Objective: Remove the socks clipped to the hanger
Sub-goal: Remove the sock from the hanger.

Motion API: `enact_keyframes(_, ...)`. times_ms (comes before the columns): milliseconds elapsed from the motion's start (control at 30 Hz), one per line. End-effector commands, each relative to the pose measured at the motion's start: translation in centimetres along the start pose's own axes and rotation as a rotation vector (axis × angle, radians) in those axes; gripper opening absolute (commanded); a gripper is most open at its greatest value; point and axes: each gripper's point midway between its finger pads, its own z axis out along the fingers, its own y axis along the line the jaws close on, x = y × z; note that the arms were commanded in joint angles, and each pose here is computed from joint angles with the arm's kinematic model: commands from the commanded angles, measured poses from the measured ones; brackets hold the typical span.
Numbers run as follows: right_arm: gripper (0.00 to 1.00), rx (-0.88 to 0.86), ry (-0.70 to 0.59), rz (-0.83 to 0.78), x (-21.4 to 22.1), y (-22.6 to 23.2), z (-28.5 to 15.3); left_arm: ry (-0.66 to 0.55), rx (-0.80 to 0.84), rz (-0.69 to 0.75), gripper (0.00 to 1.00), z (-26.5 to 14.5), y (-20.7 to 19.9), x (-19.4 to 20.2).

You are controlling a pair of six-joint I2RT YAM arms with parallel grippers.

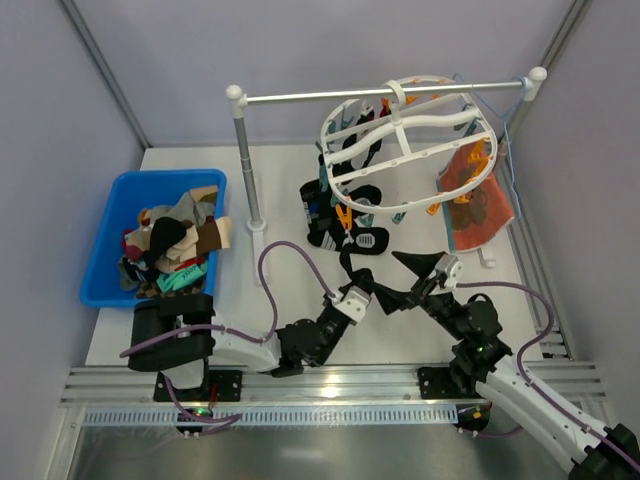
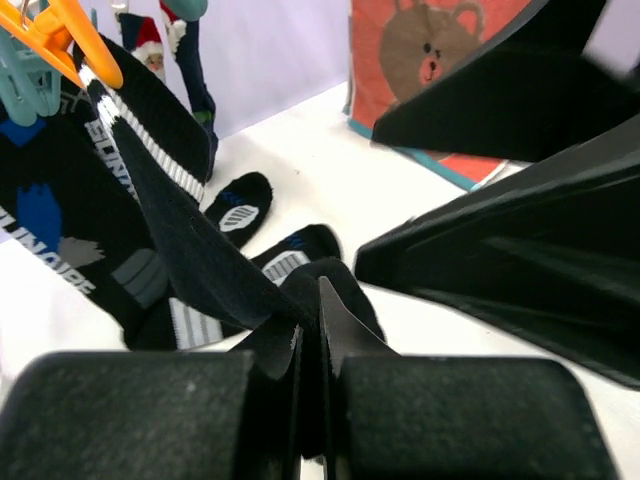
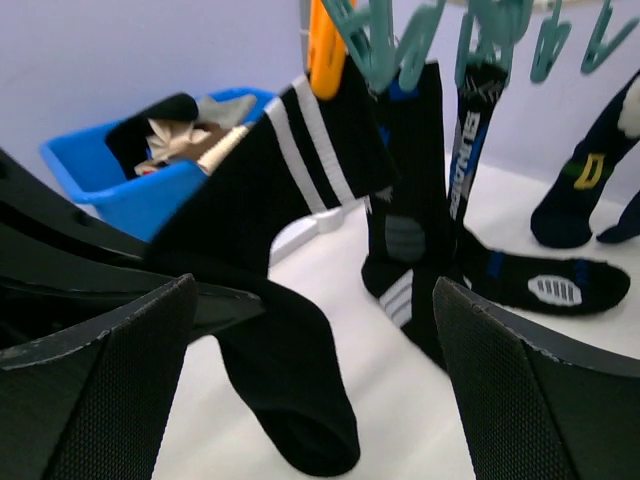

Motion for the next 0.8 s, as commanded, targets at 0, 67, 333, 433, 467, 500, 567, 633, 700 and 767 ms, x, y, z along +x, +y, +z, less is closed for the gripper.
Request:
enact_keyframes(0,1.00,-0.060,-0.001,0.026,0.7,1.2,-0.8,-0.133,-0.133,-0.155,0.00,0.6,2.1,-4.4)
enact_keyframes(67,0.99,-0.084,0.012,0.024,1.0,1.6,-0.8,-0.133,-0.139,-0.156,0.00,0.7,2.2,-4.5)
enact_keyframes(333,1.00,-0.144,0.062,-0.002,2.7,2.4,-0.2,-0.170,-0.144,-0.212,0.00,0.1,3.6,-6.4)
enact_keyframes(433,1.00,-0.179,0.083,-0.018,3.4,2.9,0.0,-0.179,-0.126,-0.230,0.00,0.0,3.3,-6.6)
enact_keyframes(467,1.00,-0.186,0.087,-0.024,3.4,3.1,0.1,-0.180,-0.122,-0.230,0.00,0.1,3.2,-6.5)
enact_keyframes(500,1.00,-0.198,0.106,-0.021,4.0,3.4,0.1,-0.180,-0.117,-0.234,0.00,0.1,3.0,-6.5)
enact_keyframes(567,1.00,-0.213,0.123,-0.042,4.4,3.7,0.4,-0.187,-0.091,-0.246,0.00,0.2,2.4,-6.5)
enact_keyframes(633,1.00,-0.210,0.165,-0.056,5.5,3.8,0.7,-0.199,-0.067,-0.261,0.00,0.3,2.0,-6.7)
enact_keyframes(700,1.00,-0.203,0.178,-0.065,5.8,3.8,1.1,-0.205,-0.039,-0.295,0.00,0.1,1.5,-6.7)
enact_keyframes(767,1.00,-0.191,0.194,-0.067,6.3,3.5,1.2,-0.217,-0.006,-0.322,0.00,-0.1,1.0,-7.0)
